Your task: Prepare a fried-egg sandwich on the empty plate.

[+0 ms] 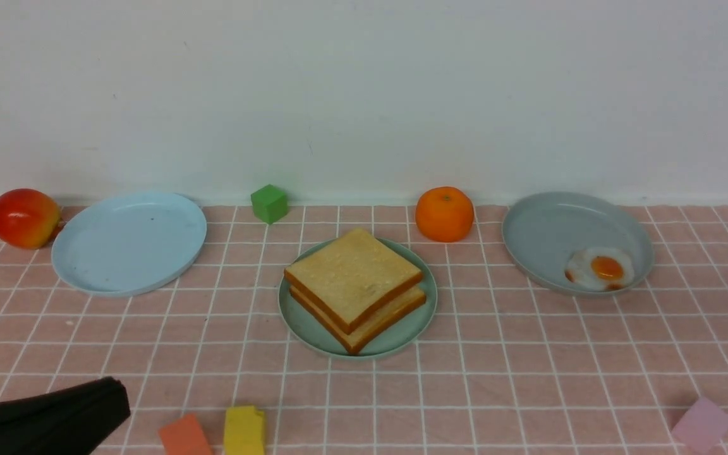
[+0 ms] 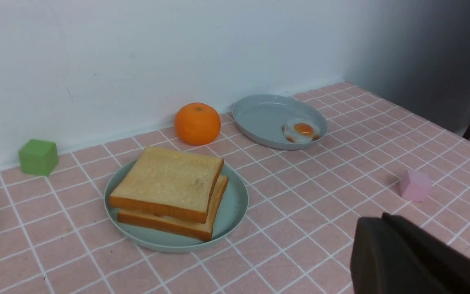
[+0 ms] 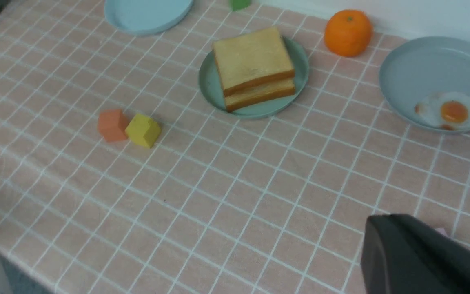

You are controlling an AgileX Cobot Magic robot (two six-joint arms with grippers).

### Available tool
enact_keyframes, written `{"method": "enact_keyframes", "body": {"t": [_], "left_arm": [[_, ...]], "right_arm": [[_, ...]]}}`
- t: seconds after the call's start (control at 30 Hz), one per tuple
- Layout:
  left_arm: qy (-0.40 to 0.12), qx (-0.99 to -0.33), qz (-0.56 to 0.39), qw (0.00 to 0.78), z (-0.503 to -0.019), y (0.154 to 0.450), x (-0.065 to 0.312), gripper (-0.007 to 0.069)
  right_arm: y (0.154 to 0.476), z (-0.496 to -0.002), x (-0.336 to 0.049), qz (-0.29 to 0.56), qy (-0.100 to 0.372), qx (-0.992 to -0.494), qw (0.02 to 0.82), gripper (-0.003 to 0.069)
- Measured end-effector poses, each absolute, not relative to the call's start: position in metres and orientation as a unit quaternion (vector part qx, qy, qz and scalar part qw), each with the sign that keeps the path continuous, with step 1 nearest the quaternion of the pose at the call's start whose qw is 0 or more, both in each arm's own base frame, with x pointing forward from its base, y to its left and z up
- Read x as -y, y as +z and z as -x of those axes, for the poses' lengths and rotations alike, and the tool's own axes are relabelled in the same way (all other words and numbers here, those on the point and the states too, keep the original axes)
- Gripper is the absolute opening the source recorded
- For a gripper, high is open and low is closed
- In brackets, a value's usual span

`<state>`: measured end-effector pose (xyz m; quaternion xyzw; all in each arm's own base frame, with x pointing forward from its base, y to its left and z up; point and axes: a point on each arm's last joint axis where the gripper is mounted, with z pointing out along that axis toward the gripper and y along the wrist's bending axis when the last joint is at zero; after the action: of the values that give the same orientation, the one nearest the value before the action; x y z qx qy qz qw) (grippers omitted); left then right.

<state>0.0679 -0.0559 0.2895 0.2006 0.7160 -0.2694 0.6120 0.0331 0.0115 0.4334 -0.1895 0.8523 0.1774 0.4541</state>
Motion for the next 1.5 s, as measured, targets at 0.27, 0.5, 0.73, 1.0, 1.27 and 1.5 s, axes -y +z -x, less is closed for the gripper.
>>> {"method": "enact_keyframes", "body": {"t": [0.27, 0.5, 0.73, 1.0, 1.27, 1.5], "left_arm": [[-0.270, -0.716, -0.200, 0.612, -0.068, 0.290, 0.056, -0.0013], [-0.270, -0.716, -0.200, 0.612, -0.068, 0.290, 0.056, -0.0012], [-0.270, -0.716, -0.200, 0.612, -0.068, 0.290, 0.056, -0.0006], [-0.270, -0.717, -0.200, 0.611, -0.068, 0.289, 0.056, 0.0003], [-0.270, -0.717, -0.200, 0.610, -0.068, 0.289, 0.056, 0.0006], [-0.270, -0.717, -0.200, 0.610, -0.068, 0.289, 0.056, 0.0017]], "right_arm": [[0.416, -0.025, 0.002, 0.079, 0.114, -0.835, 0.532, 0.0000], [0.287, -0.058, -0.001, -0.007, 0.041, -0.795, 0.605, -0.0010], [0.183, -0.056, 0.002, -0.060, 0.027, -0.782, 0.620, -0.0010], [0.174, -0.053, 0.002, -0.064, 0.030, -0.798, 0.599, -0.0010], [0.173, -0.052, 0.001, -0.066, 0.033, -0.804, 0.591, -0.0010], [0.173, -0.052, 0.001, -0.066, 0.033, -0.804, 0.590, -0.0008]]}}
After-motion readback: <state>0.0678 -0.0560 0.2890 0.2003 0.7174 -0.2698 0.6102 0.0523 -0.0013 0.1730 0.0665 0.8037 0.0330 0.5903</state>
